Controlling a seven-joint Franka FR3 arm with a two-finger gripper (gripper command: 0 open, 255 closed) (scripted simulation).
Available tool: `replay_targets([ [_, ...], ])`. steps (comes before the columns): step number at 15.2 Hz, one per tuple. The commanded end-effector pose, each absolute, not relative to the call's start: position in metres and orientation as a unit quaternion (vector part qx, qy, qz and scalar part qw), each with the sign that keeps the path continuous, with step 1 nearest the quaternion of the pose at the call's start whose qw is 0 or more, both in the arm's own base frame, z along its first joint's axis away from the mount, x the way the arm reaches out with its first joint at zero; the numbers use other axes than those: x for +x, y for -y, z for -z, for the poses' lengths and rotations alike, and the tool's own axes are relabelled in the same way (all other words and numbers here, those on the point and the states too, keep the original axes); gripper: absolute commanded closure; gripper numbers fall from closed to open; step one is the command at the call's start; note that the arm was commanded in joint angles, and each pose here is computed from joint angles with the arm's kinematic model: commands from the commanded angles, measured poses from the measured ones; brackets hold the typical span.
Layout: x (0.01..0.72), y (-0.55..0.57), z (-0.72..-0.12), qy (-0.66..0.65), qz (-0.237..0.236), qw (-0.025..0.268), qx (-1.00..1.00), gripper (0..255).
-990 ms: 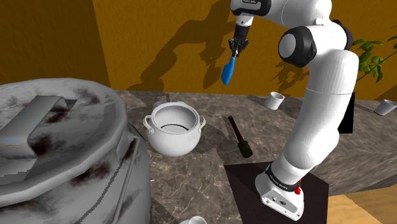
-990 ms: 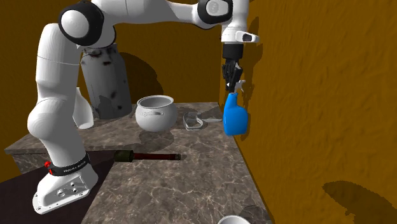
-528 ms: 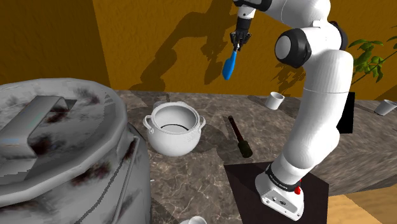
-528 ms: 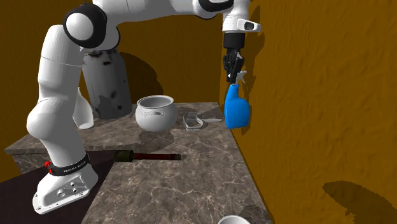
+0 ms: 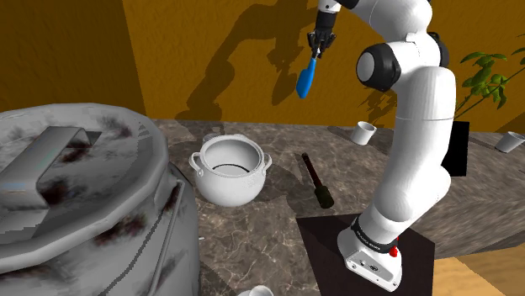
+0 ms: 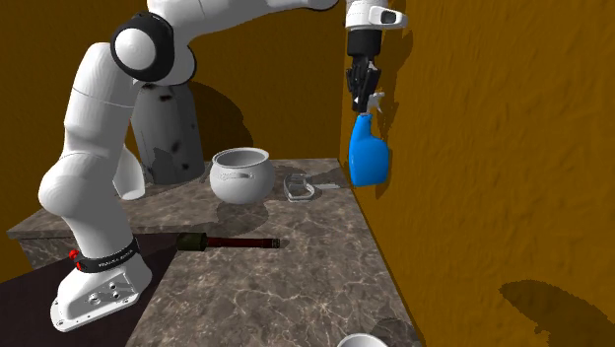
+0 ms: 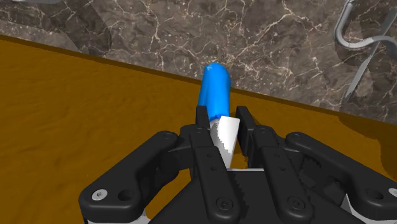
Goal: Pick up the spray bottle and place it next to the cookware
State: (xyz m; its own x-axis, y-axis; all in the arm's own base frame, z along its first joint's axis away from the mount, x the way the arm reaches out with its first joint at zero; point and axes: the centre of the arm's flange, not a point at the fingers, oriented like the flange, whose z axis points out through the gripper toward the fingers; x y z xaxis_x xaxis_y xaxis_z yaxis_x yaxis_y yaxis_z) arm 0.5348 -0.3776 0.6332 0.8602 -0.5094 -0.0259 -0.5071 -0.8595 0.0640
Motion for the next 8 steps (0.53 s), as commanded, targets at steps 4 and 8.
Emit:
replay_targets([
  [4, 0.534, 0.364, -0.659, 0.264, 0.021, 0.027, 0.964, 255],
  [8, 0.534, 0.312, -0.672, 0.264, 0.021, 0.027, 0.964, 255],
])
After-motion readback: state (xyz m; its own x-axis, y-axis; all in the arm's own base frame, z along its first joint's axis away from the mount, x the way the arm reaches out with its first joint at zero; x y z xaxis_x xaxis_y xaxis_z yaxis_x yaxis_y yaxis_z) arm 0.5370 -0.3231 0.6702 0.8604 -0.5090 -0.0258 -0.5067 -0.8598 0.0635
